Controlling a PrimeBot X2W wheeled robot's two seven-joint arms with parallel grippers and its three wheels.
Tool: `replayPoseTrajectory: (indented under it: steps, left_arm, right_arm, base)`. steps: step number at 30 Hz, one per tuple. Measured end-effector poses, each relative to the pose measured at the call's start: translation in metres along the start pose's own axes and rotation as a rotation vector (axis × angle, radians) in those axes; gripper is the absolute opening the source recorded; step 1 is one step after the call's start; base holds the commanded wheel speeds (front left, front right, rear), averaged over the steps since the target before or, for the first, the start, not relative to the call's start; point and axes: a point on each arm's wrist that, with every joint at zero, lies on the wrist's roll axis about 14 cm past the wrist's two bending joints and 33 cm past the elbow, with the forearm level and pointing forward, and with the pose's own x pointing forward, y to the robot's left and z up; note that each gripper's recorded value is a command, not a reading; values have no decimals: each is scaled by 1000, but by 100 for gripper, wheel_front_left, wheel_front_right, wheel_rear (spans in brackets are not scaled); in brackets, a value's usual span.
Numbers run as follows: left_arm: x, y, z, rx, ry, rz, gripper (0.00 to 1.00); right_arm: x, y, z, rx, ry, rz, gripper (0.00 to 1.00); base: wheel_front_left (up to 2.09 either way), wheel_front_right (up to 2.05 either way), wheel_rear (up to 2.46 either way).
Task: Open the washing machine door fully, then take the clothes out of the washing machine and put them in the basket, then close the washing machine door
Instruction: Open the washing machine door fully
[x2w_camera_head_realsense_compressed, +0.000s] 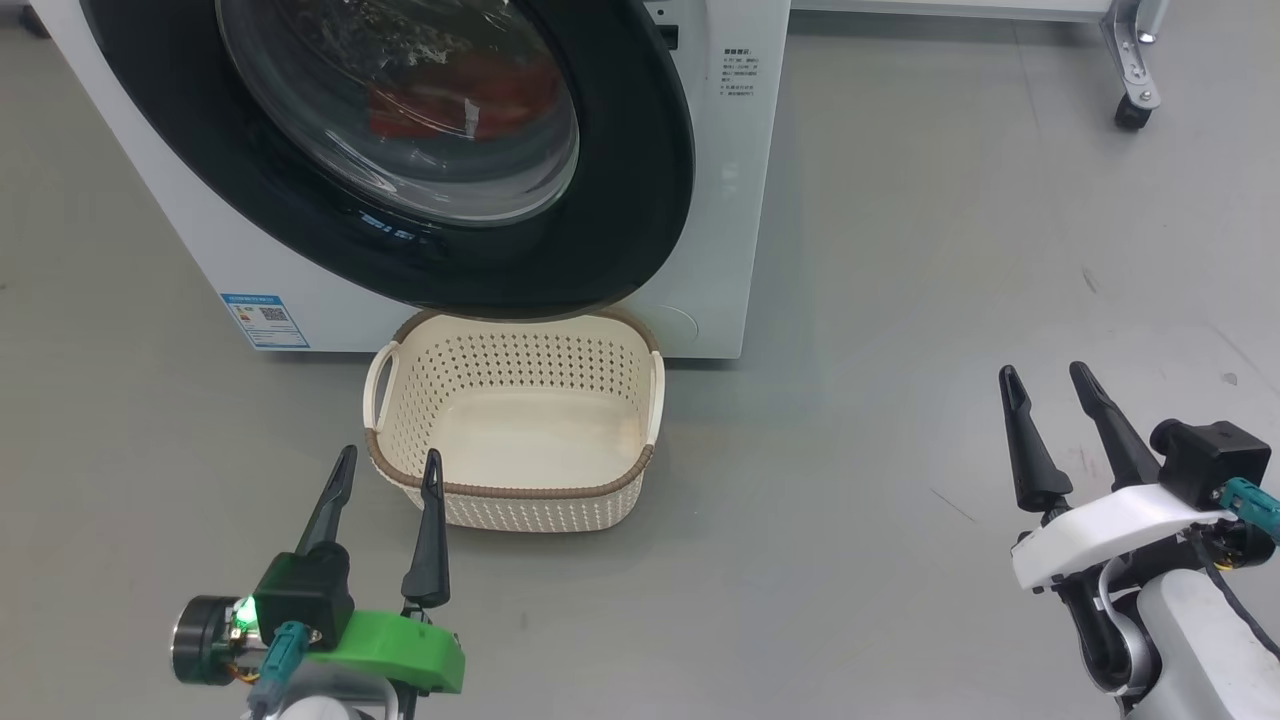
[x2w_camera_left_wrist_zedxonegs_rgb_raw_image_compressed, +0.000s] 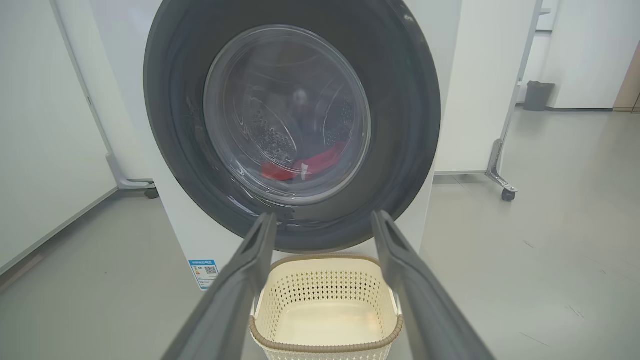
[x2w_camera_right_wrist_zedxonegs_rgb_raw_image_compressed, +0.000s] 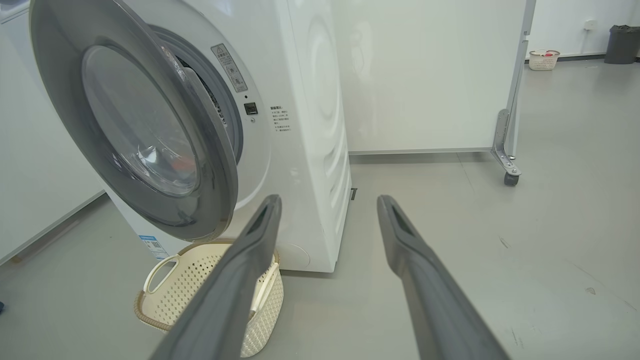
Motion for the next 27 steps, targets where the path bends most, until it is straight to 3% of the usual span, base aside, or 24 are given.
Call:
replayPoseTrajectory:
  steps: [20,27]
  left_arm:
    - [-5,3,-9,-3,26,12,100]
    - [-3,3,-18,-6,52,11,100]
  right_arm:
    - [3,0,-3,-34,12,18,100]
    - [24,-1,7,-63,-6,45,100]
  base:
    - [0,0,0]
    - [0,0,0]
